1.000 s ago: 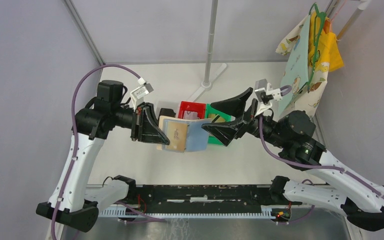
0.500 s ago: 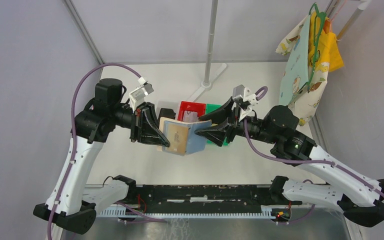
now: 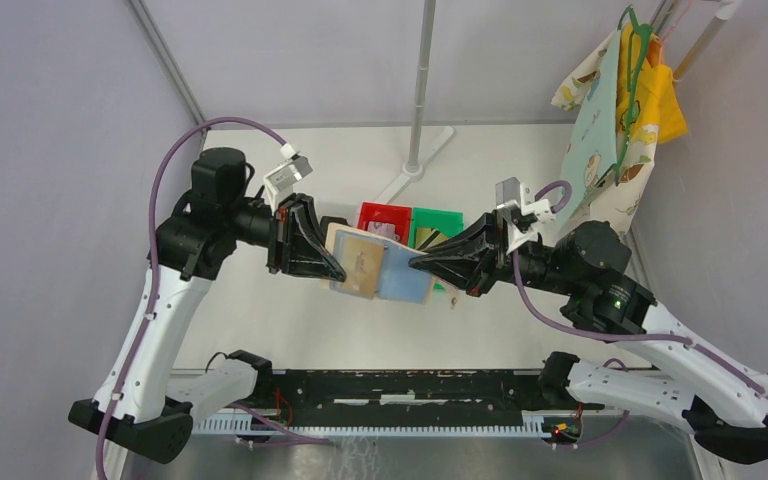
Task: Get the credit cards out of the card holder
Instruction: Remove the credit card from the card holder.
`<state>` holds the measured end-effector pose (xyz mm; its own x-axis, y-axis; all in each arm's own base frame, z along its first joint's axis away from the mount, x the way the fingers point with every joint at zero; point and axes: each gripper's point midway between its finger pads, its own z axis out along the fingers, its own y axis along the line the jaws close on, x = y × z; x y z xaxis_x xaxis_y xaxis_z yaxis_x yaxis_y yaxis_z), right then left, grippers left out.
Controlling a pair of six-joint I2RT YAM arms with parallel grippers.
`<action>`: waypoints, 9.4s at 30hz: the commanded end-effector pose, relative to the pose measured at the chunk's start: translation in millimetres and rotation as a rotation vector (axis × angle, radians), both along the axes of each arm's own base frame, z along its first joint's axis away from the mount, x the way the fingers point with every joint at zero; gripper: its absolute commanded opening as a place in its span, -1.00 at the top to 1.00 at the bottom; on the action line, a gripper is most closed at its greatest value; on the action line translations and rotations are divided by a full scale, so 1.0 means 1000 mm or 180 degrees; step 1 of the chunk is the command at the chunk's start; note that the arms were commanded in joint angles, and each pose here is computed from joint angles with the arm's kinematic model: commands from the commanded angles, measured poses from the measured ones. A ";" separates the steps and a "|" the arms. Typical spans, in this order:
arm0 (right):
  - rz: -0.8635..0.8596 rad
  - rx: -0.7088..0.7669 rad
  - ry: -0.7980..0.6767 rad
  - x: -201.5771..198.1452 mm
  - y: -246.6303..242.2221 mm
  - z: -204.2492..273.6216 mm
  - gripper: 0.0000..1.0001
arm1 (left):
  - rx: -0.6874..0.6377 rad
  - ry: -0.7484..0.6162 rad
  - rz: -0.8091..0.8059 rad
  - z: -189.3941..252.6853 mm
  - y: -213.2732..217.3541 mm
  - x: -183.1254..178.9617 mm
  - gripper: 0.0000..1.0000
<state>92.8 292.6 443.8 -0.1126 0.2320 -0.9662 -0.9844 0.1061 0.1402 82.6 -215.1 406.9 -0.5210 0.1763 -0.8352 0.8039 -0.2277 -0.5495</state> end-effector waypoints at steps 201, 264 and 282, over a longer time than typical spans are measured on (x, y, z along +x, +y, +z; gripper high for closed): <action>0.0279 0.0328 0.1083 0.035 0.024 -0.071 -0.80 | 0.0309 0.0029 0.0257 0.006 -0.003 0.022 0.95; 0.0243 -0.1540 0.0119 0.031 0.063 -0.059 1.00 | 0.0803 -0.1575 0.0945 -0.037 0.021 0.049 -0.58; 0.0233 -0.1485 0.0068 0.037 0.093 -0.049 0.70 | 0.0804 -0.1087 0.0669 -0.065 0.013 0.045 0.79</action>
<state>128.6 381.6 348.5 -0.1899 -0.3723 -0.9085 -0.9816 0.0911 0.1678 127.1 -200.5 340.9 -0.3047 0.3203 -0.8970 0.9524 0.0974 -0.2887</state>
